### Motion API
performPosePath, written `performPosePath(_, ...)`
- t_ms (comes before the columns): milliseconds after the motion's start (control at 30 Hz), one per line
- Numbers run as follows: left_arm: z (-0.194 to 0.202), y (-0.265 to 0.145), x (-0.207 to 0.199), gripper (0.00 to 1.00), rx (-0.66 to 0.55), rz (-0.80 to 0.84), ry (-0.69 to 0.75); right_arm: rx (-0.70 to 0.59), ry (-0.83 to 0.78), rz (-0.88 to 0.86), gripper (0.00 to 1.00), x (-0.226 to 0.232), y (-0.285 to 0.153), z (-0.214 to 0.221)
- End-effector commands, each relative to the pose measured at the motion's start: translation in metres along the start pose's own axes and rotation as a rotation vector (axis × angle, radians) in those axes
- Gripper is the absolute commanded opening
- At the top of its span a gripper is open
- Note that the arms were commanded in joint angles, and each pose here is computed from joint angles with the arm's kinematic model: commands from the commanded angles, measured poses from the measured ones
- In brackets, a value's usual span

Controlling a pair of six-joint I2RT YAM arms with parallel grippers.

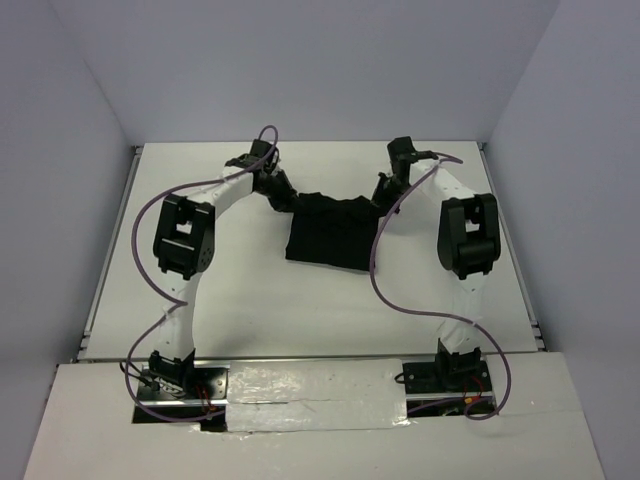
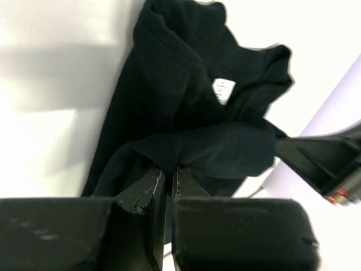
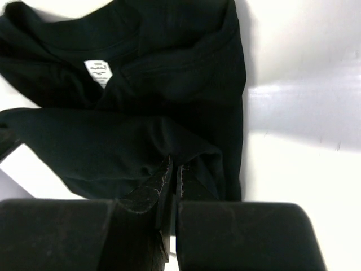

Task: Fold and stack the t-shirts
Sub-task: Fold the tshirt

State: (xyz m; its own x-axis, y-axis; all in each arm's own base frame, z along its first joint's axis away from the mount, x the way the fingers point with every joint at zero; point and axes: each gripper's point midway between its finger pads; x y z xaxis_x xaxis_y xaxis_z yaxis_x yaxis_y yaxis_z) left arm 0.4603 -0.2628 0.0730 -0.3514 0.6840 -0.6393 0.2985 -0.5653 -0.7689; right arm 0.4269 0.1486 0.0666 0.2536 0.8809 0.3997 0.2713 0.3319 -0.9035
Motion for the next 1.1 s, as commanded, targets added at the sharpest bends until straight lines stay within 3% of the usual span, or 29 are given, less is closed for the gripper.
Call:
performPosePath(0,-0.023,-0.015,-0.056,0.13,-0.035,0.222,0.091,-0.074,-0.012,-0.01,0.02,0.007,-0.007,-0.026)
performPosePath(133,-0.037,-0.017,-0.074,0.11,-0.055,0.267,0.104,-0.094,0.007,-0.006,0.01,0.006,-0.008,-0.037)
performPosePath(233,-0.045,-0.009,-0.075,0.2,-0.036,0.282,0.088,-0.107,0.018,0.004,0.05,0.004,-0.011,-0.044)
performPosePath(433,-0.057,0.012,-0.075,0.24,0.01,0.371,0.072,-0.121,0.09,0.058,0.11,-0.023,-0.005,-0.054)
performPosePath(567,-0.064,0.009,-0.093,0.28,0.022,0.48,0.078,-0.178,0.155,0.059,0.27,-0.03,-0.022,-0.065)
performPosePath(667,-0.068,-0.01,-0.123,0.4,0.004,0.582,0.132,-0.256,0.197,0.065,0.4,-0.031,-0.048,-0.083)
performPosePath(700,-0.074,-0.023,-0.137,0.76,-0.028,0.618,0.165,-0.312,0.194,0.048,0.54,-0.025,-0.063,-0.093)
performPosePath(733,-0.075,-0.03,-0.145,0.99,-0.039,0.638,0.183,-0.337,0.191,0.028,0.58,-0.02,-0.071,-0.098)
performPosePath(767,-0.077,-0.043,-0.158,1.0,-0.065,0.677,0.219,-0.365,0.187,0.011,0.78,-0.016,-0.079,-0.102)
performPosePath(800,-0.079,-0.06,-0.171,1.0,-0.089,0.715,0.248,-0.403,0.155,-0.058,0.82,0.0,-0.094,-0.106)
performPosePath(933,-0.08,-0.098,-0.179,0.99,-0.194,0.677,0.312,-0.413,0.02,-0.203,0.81,0.042,-0.106,-0.082)
performPosePath(967,-0.09,-0.091,-0.165,1.0,-0.256,0.595,0.284,-0.406,-0.006,-0.223,0.79,0.049,-0.104,-0.072)
performPosePath(1033,-0.082,-0.1,-0.148,1.0,-0.294,0.473,0.325,-0.355,-0.046,-0.274,0.66,0.064,-0.083,-0.039)
performPosePath(1067,-0.082,-0.092,-0.128,1.0,-0.311,0.389,0.303,-0.357,-0.068,-0.314,0.39,0.074,-0.085,-0.027)
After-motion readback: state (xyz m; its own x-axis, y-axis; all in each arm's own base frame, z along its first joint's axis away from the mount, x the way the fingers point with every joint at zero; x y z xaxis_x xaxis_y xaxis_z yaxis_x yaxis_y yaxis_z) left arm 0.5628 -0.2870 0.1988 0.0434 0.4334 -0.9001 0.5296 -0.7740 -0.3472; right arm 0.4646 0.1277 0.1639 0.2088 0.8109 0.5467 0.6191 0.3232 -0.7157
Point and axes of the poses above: each gripper's point midway between its finger pads, its own y axis out along the fingers, its own x axis along the line the jaws close on, z = x × y, and after that the axes turned 3 degrees about -y, right-handed
